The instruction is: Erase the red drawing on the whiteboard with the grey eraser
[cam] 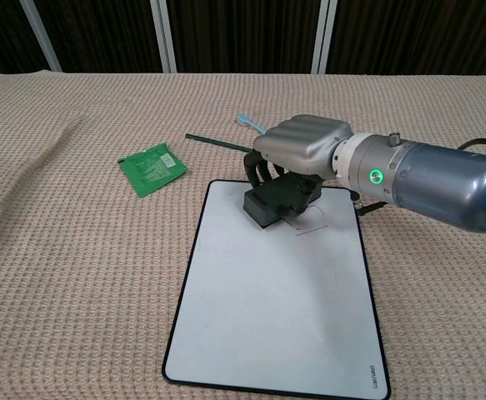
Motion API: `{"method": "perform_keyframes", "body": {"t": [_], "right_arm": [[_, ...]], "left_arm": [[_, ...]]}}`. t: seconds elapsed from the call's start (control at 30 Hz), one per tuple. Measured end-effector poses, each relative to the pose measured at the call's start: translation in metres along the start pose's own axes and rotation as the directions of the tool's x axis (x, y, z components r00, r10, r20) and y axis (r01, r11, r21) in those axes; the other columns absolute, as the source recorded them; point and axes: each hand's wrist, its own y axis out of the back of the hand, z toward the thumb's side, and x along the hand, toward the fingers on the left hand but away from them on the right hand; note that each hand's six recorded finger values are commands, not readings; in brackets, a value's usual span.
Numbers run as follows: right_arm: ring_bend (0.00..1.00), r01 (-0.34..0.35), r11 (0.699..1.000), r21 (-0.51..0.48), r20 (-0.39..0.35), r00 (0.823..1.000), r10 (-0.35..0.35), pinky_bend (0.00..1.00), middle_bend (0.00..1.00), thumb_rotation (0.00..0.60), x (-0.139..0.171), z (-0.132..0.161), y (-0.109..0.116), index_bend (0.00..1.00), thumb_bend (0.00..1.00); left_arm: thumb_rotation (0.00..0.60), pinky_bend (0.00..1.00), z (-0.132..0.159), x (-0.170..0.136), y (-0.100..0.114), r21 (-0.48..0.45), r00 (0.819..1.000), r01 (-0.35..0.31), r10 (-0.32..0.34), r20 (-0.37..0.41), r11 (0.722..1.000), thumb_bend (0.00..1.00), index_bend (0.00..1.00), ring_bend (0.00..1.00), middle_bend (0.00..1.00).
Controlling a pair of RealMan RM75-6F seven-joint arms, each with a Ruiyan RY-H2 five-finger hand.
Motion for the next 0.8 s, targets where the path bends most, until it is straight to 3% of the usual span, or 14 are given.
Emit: {"method": "perform_keyframes", "body": {"t": [0.8], "right_arm": [[0.41, -0.036, 0.999, 0.038, -0.064, 0.997, 0.038, 0.45, 0.47, 0.6, 0.066, -0.003, -0.028, 0.48, 0.43]], "left_arm": [[0.6, 0.0, 0.0, 0.0, -0.001, 0.008, 1.0, -0.001, 0.001, 0.002, 1.0, 0.52, 0.07, 0.0, 0.01]]}}
